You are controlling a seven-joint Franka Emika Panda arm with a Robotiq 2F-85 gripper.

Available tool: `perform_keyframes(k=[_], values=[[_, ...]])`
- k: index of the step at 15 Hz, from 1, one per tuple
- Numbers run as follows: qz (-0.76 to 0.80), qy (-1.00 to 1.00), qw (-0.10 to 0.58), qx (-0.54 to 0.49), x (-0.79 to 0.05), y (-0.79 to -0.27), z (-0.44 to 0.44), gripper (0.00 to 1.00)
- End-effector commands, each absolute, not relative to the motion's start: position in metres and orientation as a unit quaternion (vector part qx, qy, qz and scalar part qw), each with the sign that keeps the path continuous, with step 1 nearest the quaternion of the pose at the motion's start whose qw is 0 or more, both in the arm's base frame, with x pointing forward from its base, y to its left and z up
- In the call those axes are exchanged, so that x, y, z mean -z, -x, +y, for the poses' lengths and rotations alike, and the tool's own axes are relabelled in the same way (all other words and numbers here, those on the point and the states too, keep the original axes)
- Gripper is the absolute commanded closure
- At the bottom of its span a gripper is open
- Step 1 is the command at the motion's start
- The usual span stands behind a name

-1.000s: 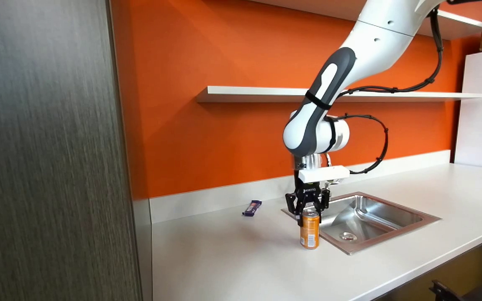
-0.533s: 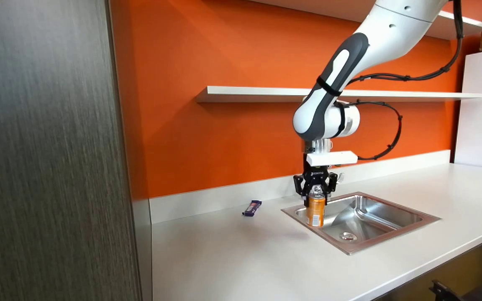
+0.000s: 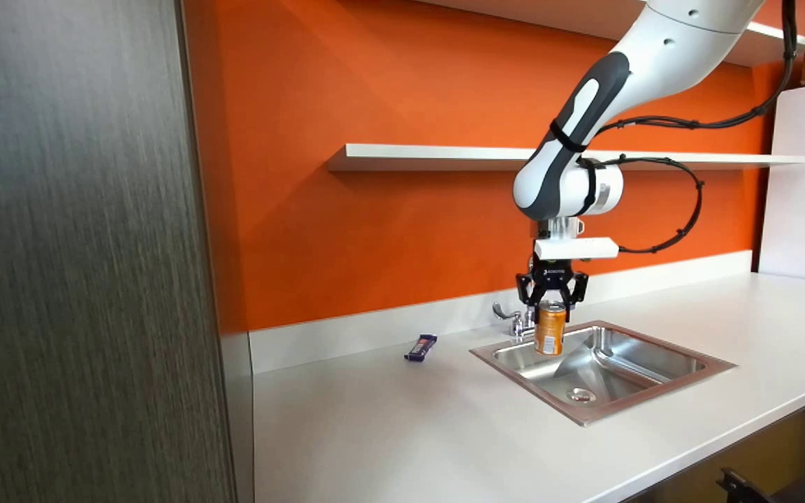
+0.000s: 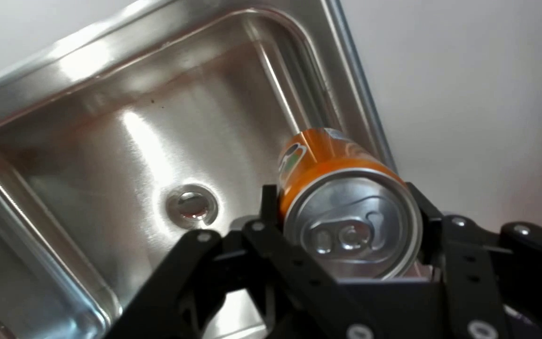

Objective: Put the can in the sink.

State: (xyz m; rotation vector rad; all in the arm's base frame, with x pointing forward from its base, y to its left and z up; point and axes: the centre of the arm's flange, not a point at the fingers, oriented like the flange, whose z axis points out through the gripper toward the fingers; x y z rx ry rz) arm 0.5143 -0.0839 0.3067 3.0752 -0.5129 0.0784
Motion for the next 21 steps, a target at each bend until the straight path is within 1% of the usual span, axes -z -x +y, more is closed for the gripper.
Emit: perform_keyframes(k=[1,5,9,15,21], values=[[-0.208,-0.978,0.017,-0.011,-0.301,-0.541,-0.126,0.62],[-0.242,-0.97,0.022,0.005,-0.271,-0.564,-0.169,0.62],[-0.257,-0.966,0.021,0.028,-0.232,-0.58,-0.189,0.62],[-0.268,-0.961,0.007,0.07,-0.175,-0.586,-0.192,0.62],[-0.271,-0.958,0.004,0.093,-0.146,-0.585,-0.189,0.62]])
